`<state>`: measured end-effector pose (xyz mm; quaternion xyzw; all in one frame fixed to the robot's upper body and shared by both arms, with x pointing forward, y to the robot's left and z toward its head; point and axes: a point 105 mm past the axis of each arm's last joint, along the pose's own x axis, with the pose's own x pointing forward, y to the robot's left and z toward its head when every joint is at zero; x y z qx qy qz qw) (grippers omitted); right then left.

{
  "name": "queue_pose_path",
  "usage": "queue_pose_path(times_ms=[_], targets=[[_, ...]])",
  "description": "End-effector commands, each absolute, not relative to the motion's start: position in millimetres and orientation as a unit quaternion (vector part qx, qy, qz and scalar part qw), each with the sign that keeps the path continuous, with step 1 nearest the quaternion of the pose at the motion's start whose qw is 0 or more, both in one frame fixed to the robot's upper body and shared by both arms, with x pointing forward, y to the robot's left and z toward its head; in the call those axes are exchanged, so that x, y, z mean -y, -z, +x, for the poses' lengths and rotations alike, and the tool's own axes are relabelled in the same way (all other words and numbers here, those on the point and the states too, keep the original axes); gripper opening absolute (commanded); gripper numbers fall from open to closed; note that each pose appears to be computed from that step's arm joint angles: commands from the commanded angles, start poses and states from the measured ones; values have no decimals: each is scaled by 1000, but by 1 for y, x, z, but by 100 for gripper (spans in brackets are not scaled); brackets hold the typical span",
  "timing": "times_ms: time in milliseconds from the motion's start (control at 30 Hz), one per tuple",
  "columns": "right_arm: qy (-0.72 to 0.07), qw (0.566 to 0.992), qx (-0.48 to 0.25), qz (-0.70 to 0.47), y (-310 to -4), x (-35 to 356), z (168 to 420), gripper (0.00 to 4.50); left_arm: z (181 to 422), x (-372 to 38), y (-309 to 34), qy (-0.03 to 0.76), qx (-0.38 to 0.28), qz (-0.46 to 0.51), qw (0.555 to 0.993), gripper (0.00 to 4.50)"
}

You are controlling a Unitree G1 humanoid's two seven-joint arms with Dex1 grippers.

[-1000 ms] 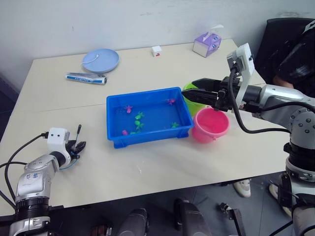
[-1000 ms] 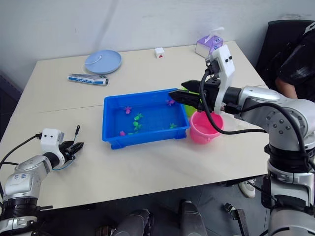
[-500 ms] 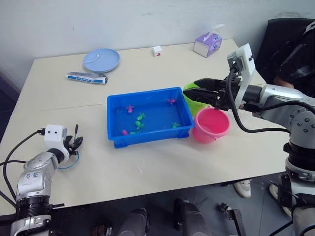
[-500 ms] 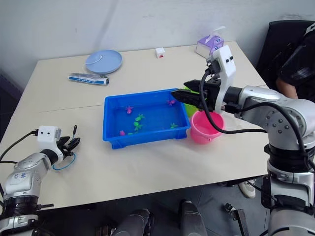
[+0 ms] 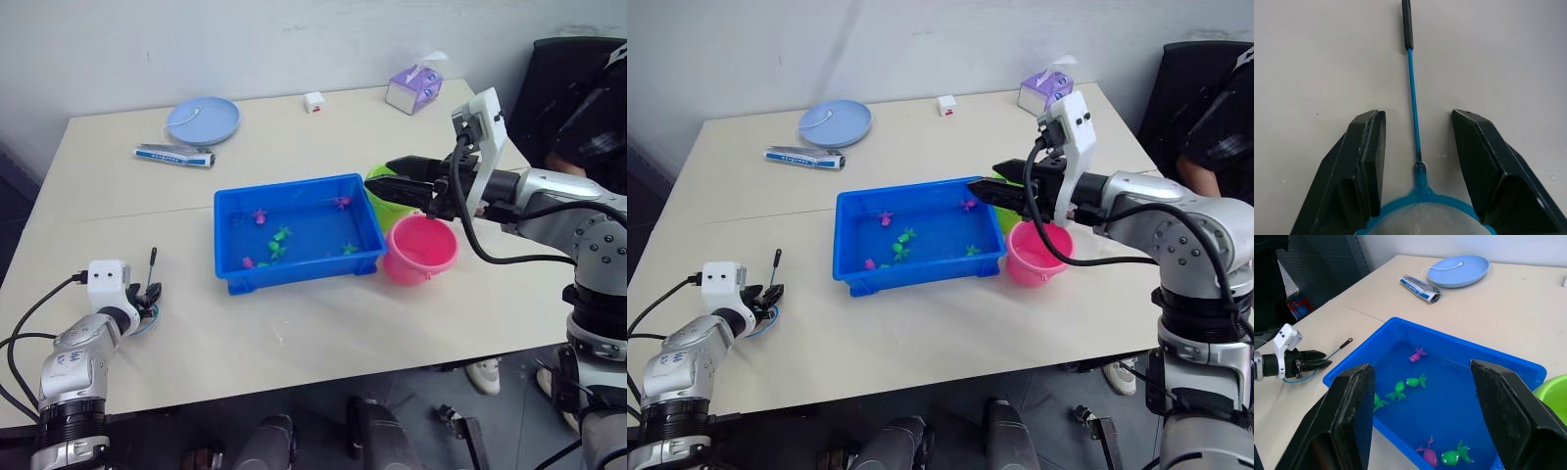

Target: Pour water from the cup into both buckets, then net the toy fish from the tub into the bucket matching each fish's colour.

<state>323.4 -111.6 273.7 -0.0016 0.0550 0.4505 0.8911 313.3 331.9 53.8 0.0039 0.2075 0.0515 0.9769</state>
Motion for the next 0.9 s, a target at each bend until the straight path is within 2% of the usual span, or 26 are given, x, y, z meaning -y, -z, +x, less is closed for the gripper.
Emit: queue_pose_path(times_ms=[33,167,300,567,867,900], targets=[[-496,868,-27,-19,-291,98,305,429,308,-338,-51,-67,-219,1,974,240],[-557,828,-41,-51,-285,82,279,429,310,-337,-49,-63,-222,-1,973,240],[-598,790,-70,-112,-264,72,258,429,313,-335,-49,-59,-223,-2,973,240],[-604,775,-76,-170,-243,69,262,429,314,-333,-48,-56,-225,-6,973,240],[-597,776,-68,-189,-239,70,270,429,309,-330,-40,-52,-244,-17,968,240],[-597,777,-68,-190,-239,70,271,432,308,-330,-40,-51,-246,-17,968,214]])
